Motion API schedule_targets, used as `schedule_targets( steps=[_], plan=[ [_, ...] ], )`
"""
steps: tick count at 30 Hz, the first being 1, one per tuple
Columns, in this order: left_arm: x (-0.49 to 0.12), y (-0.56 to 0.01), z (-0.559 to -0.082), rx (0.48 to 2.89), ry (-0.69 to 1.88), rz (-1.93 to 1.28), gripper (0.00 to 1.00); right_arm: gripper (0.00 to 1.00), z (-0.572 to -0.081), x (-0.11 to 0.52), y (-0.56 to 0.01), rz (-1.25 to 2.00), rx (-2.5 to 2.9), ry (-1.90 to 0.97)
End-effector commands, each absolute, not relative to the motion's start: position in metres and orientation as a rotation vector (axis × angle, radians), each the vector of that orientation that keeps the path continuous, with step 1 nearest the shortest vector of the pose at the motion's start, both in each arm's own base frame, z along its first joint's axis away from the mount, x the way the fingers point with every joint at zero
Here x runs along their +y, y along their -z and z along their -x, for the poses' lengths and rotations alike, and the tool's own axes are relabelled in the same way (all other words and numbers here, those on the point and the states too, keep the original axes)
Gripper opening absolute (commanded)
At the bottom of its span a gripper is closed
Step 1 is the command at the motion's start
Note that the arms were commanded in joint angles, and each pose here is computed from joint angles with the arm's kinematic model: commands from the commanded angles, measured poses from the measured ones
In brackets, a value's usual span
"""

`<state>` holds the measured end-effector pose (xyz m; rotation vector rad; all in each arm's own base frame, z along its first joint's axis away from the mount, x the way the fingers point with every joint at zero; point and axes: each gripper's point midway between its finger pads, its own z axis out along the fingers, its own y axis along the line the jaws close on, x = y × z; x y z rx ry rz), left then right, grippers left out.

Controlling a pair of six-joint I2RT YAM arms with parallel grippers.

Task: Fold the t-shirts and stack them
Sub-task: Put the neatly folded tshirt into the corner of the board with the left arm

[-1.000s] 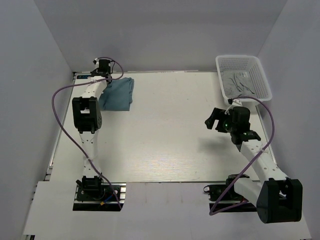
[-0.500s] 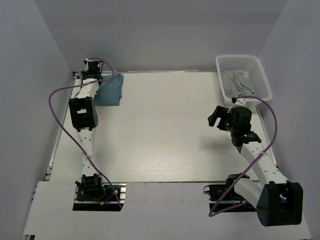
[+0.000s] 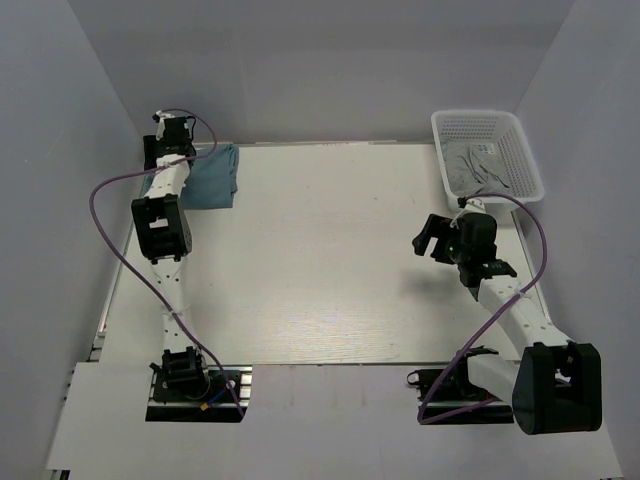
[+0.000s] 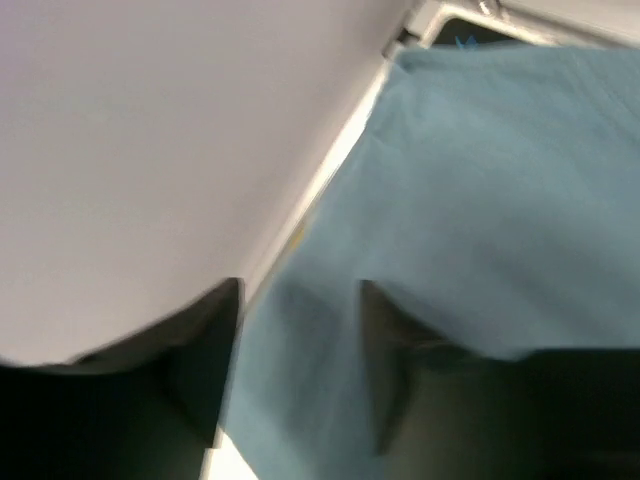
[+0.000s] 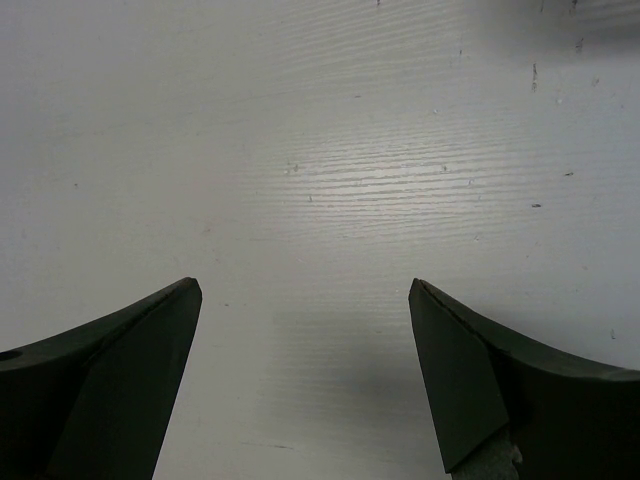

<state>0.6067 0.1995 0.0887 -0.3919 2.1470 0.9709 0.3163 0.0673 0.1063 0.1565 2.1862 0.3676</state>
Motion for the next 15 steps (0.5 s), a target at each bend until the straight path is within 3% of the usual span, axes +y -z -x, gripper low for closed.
schedule_targets(
  steps=[1,3,4,9,15],
  plan=[
    [0.208,-0.150,-0.607,2.011,-0.955,0.525,0.66,0.90,-0.329,0.070,-0.130,-0.152,2.111,-0.389],
    [0.200,-0.171,-0.599,2.005,-0.927,0.553,0.81,0.90,-0.328,0.069,-0.134,-0.159,2.100,-0.388],
    [0.195,-0.175,-0.598,2.004,-0.871,0.586,1.00,0.90,-0.328,0.069,-0.135,-0.170,2.096,-0.392],
    [0.136,-0.198,-0.575,2.108,-0.527,0.590,1.00,0.90,-0.316,0.076,-0.138,-0.193,2.056,-0.464],
    [0.011,-0.237,-0.544,2.145,0.054,0.535,1.00,0.90,-0.296,0.082,-0.127,-0.271,2.080,-0.542]
  ],
)
